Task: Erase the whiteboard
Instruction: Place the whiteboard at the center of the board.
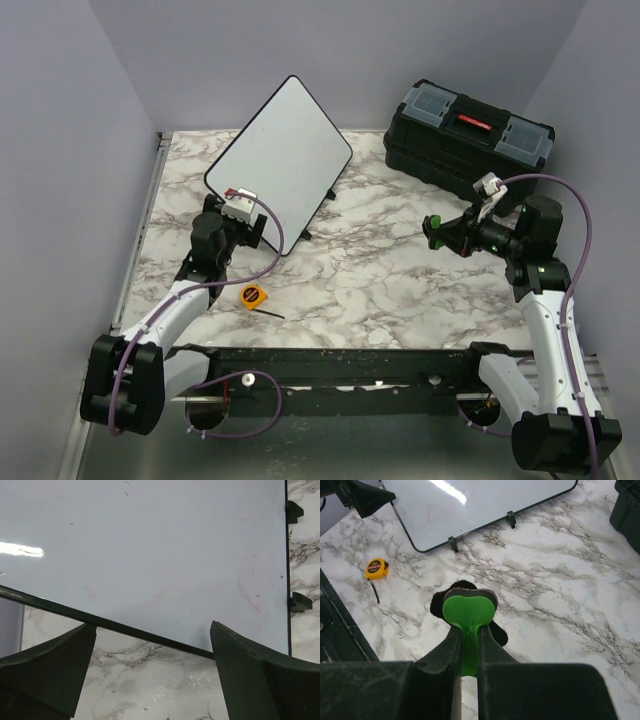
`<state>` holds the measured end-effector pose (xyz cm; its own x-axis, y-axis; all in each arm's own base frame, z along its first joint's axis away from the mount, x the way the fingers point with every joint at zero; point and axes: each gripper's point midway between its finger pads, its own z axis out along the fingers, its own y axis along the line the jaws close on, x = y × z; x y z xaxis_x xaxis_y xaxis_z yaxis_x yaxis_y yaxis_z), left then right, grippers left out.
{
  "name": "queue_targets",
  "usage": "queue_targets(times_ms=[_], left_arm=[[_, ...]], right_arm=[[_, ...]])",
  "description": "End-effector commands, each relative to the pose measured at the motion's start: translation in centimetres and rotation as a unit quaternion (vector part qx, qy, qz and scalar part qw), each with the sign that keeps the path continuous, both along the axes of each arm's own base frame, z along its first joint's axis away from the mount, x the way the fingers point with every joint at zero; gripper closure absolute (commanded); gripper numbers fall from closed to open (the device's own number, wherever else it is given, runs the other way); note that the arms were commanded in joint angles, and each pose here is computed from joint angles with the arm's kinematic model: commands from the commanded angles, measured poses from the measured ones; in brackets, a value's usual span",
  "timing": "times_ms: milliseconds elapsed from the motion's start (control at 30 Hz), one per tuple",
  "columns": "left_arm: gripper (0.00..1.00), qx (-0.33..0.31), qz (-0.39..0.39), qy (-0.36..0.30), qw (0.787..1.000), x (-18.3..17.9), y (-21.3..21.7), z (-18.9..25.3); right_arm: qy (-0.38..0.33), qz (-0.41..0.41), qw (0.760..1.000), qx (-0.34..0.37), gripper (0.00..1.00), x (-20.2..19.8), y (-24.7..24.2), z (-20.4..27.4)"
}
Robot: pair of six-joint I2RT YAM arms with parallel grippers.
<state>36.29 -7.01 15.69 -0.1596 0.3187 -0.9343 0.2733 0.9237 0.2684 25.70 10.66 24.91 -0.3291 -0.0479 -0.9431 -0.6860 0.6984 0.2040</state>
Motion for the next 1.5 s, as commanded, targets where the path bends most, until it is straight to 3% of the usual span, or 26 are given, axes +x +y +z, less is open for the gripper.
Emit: queue_targets(times_ms=[0, 300, 733, 1000, 1133, 1300, 1467], left_arm=[[0.03, -0.014, 0.025, -0.017, 0.999, -0.5, 0.8, 1.1], [0.01, -0.047, 0.043, -0.026, 0.998, -1.4, 1.1, 2.7], [0.01, -0.184, 0.141, -0.077, 0.97, -7.3, 4.3, 7.9], [0.01, -0.333, 0.018, -0.106, 0.937, -13.9, 0.7, 14.6], [0.01, -0.339, -0.061, -0.056, 0.937, -15.9, -2.2, 14.6], [0.01, -0.298, -0.029, 0.021, 0.954, -16.2, -1.7, 12.0], [0.01, -0.249, -0.015, 0.031, 0.968, -16.3, -0.7, 9.6]], right_arm=[[-0.01, 0.011, 1.0, 0.003, 0.99, -0.3, 0.2, 0.3], [-0.009, 0.014, 1.0, 0.004, 0.99, -0.4, 0.3, 0.3], [-0.006, 0.017, 1.0, 0.003, 0.99, -0.4, 0.3, 0.0], [-0.026, 0.024, 0.999, -0.026, 0.99, -0.3, -0.1, -0.8], [-0.01, 0.009, 0.999, -0.049, 0.99, 0.5, -0.9, -2.4], [0.011, -0.014, 0.996, -0.086, 0.99, 1.7, -2.2, -4.1], [0.056, -0.048, 0.986, -0.149, 0.99, 3.6, -4.7, -8.1]])
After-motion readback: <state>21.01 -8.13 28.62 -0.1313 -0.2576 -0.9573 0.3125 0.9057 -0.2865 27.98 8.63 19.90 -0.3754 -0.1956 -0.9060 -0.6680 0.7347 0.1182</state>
